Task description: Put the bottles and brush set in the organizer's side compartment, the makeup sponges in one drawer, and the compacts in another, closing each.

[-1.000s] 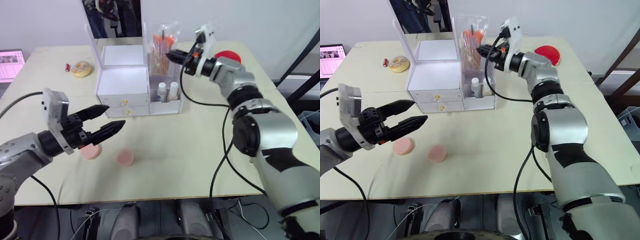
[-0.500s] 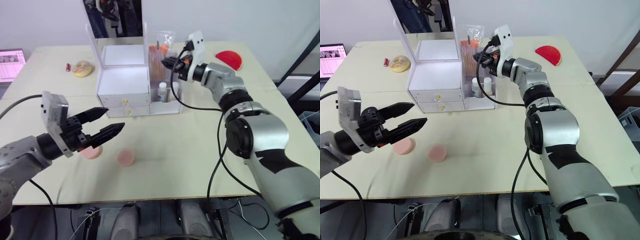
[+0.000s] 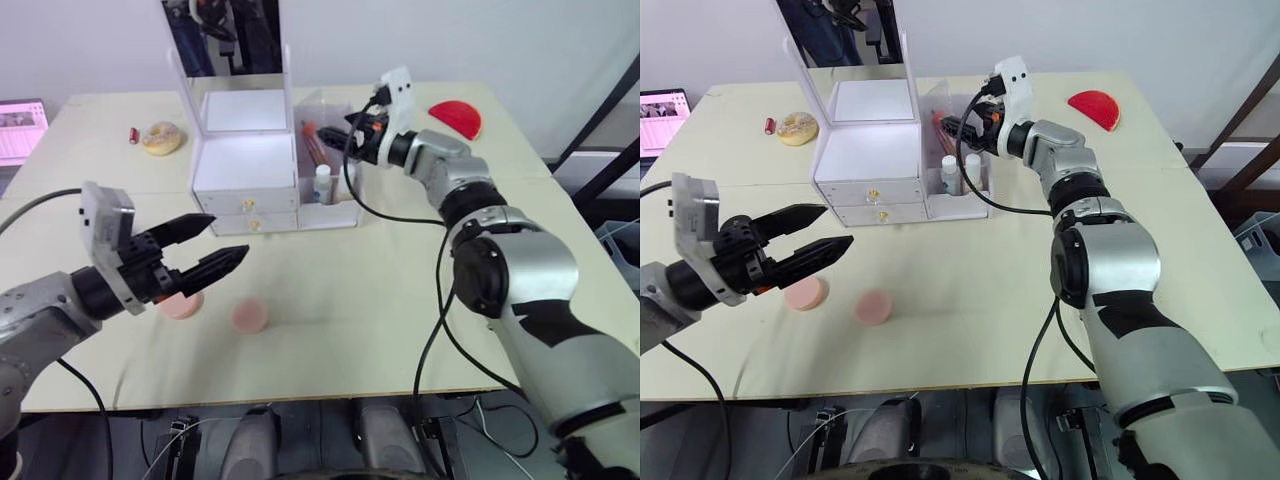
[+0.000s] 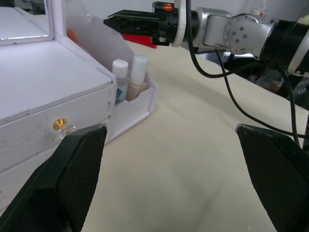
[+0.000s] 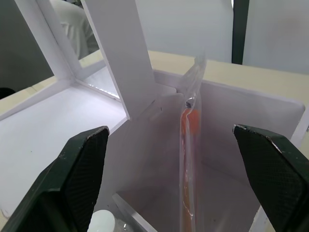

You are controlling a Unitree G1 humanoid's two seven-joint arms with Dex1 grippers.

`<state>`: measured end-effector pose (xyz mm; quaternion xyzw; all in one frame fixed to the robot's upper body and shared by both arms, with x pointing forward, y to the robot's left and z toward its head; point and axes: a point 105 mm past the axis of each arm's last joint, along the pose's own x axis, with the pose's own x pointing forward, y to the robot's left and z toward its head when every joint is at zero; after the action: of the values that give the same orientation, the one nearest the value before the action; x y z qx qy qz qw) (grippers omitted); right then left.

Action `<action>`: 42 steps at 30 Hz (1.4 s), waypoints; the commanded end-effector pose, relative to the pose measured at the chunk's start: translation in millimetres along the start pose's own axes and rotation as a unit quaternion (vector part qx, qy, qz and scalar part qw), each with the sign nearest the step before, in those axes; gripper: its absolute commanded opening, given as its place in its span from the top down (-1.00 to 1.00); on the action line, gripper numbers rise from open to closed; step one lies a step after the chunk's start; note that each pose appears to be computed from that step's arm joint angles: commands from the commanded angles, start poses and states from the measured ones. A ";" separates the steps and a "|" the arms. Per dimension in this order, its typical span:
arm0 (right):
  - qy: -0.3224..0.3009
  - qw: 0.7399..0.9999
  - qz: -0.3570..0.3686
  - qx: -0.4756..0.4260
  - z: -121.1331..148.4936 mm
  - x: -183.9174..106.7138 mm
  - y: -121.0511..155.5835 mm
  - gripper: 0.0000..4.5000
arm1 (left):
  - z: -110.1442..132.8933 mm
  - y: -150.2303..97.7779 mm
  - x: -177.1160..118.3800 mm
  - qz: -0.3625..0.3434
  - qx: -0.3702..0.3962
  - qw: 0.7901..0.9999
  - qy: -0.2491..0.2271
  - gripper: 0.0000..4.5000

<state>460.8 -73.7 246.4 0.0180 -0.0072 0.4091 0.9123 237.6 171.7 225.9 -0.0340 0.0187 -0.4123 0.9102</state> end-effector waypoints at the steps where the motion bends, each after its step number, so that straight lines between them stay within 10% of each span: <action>1: -0.067 0.996 0.034 -0.039 55.3 -9.1 2.9 -0.97 | 8.8 -1.4 -2.1 -0.002 0.021 1.000 -0.008 -1.00; 13: -0.009 0.977 0.193 -0.092 57.9 -104.7 55.3 -0.97 | -0.6 36.1 -40.1 0.088 0.037 0.995 0.034 -1.00; 26: 0.171 0.977 0.061 -0.108 -38.8 -239.5 46.0 -0.97 | -20.0 98.1 -142.0 0.243 0.040 0.964 0.102 -1.00; 42: 0.167 0.984 -0.004 -0.058 -36.4 -283.5 34.4 -0.97 | -11.4 124.1 -162.1 0.250 0.046 0.962 0.098 -1.00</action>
<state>247.8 -258.8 190.2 -0.0957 0.1400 0.4067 0.8977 222.1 374.7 194.5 0.0323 0.1076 -0.1678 0.9794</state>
